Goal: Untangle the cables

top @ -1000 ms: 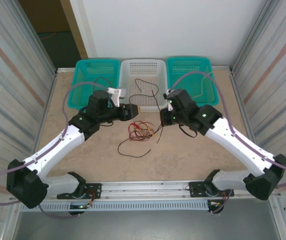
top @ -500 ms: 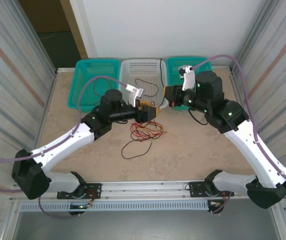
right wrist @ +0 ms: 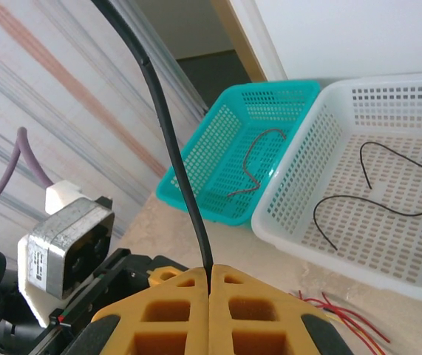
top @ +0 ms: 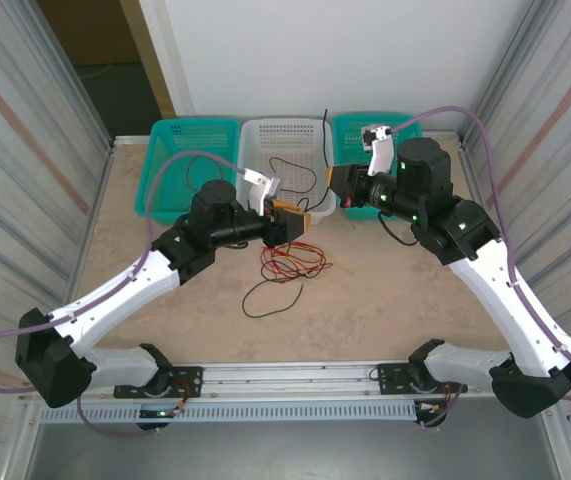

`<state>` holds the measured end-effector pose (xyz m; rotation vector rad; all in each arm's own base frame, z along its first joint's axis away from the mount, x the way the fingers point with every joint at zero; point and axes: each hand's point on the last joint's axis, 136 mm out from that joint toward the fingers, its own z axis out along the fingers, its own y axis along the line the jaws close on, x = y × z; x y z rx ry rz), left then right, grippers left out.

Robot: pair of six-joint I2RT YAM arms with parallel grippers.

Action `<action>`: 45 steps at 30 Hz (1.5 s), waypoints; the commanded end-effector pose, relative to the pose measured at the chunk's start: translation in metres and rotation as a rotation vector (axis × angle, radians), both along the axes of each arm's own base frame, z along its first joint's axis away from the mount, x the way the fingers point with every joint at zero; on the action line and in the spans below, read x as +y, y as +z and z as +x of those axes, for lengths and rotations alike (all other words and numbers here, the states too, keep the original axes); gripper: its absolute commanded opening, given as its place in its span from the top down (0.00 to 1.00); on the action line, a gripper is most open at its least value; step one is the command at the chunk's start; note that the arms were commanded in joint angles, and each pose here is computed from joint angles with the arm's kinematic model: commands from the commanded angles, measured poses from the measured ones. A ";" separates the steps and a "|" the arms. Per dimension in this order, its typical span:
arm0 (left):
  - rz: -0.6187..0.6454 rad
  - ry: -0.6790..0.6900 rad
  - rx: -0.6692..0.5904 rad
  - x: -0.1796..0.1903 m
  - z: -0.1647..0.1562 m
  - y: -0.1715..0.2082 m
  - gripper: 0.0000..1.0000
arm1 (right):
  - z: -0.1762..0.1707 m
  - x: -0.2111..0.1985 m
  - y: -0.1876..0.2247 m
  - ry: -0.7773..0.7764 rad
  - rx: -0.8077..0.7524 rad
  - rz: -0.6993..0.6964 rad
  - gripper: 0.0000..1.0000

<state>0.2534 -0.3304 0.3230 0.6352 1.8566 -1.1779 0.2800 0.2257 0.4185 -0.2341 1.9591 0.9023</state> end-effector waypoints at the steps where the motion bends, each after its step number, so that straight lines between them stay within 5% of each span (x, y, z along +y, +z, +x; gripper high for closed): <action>1: 0.020 -0.005 -0.032 0.005 -0.006 0.003 0.46 | 0.001 -0.003 0.012 -0.011 -0.012 0.047 1.00; 8: 0.091 0.010 -0.088 0.010 -0.011 0.001 0.41 | 0.003 -0.003 0.008 -0.017 0.008 0.038 1.00; 16: 0.360 0.241 -0.486 0.023 -0.013 0.016 0.42 | 0.008 0.000 0.002 -0.018 0.033 0.033 1.00; 22: 0.420 0.248 -0.478 0.017 -0.006 0.001 0.54 | 0.008 0.001 0.002 -0.013 0.037 0.041 1.00; 28: 0.447 0.224 -0.525 0.009 -0.011 -0.003 0.81 | 0.008 0.000 0.000 -0.018 0.045 0.039 1.00; 32: 0.433 0.269 -0.551 0.015 -0.008 0.004 0.99 | 0.011 -0.002 -0.001 -0.027 0.056 0.049 1.00; 39: 0.279 0.361 -0.576 0.033 -0.011 0.039 1.00 | 0.028 -0.014 -0.029 -0.079 0.157 0.096 1.00; 45: -0.043 0.340 -0.402 0.056 -0.005 0.079 1.00 | 0.054 -0.027 -0.108 -0.163 0.414 0.198 1.00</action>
